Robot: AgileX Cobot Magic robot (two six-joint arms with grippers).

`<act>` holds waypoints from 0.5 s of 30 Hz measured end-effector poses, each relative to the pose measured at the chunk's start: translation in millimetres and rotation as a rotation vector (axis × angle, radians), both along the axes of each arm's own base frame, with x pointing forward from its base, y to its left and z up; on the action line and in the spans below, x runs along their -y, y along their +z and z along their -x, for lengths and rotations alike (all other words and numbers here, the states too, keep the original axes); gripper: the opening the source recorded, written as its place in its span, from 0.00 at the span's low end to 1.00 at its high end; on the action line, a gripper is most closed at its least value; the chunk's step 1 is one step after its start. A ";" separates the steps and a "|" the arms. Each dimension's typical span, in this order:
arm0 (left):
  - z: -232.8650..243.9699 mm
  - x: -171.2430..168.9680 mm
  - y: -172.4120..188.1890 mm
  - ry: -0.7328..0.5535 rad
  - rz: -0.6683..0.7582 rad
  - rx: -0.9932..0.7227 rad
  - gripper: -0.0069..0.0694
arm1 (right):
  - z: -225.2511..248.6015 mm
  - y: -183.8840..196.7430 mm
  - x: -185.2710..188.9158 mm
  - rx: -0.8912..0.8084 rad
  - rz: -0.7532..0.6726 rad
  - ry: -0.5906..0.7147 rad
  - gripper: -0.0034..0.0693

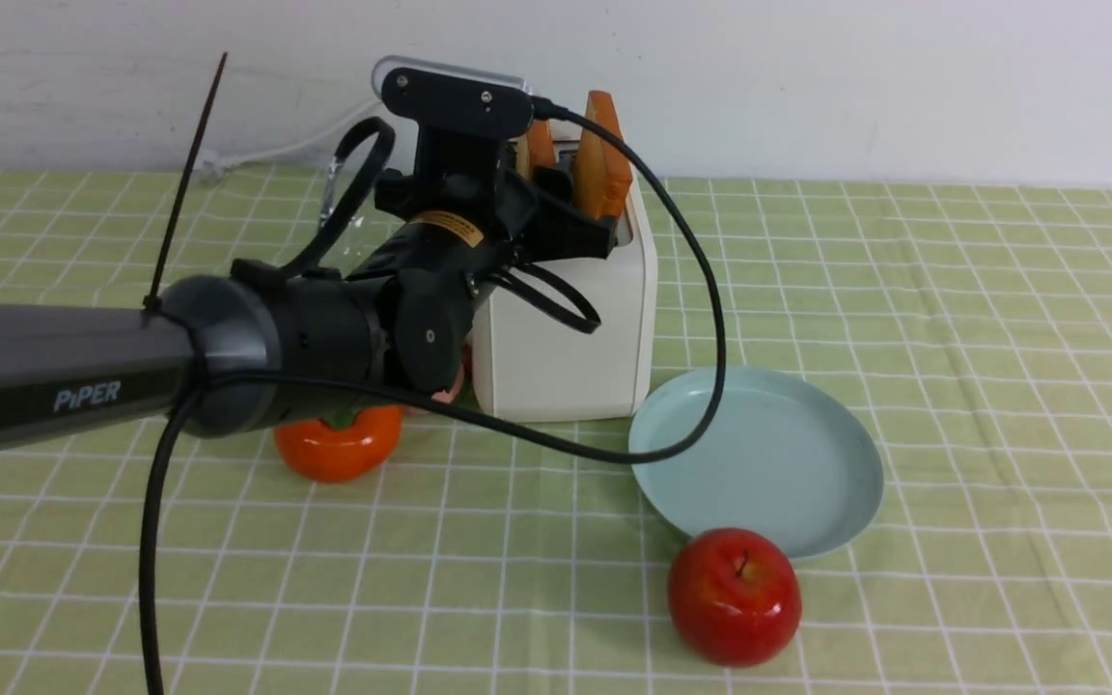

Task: Take toasted bread from bread machine on green coffee tablecloth place on plate.
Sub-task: 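Reach for a toast slice standing in the toaster with the left gripper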

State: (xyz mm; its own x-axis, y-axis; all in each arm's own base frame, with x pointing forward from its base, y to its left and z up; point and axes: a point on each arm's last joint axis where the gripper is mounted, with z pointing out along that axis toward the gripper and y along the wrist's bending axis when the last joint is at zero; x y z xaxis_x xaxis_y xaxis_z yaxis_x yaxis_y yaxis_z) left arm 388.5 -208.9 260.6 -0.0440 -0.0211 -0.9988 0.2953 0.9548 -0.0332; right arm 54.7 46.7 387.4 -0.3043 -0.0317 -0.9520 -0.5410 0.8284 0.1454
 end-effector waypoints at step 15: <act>-16.0 9.8 -5.8 -0.004 0.018 -0.011 0.34 | 0.1 0.2 -0.2 0.000 -0.004 0.002 0.10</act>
State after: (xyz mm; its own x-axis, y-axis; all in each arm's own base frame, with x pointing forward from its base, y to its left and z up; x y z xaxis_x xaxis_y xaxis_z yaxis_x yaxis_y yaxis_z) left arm 404.4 -218.7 254.9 -0.0547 -0.0384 -0.9978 0.2986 0.9529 -0.0531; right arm 54.6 47.0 387.6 -0.3046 -0.0279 -0.9521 -0.5423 0.8268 0.1492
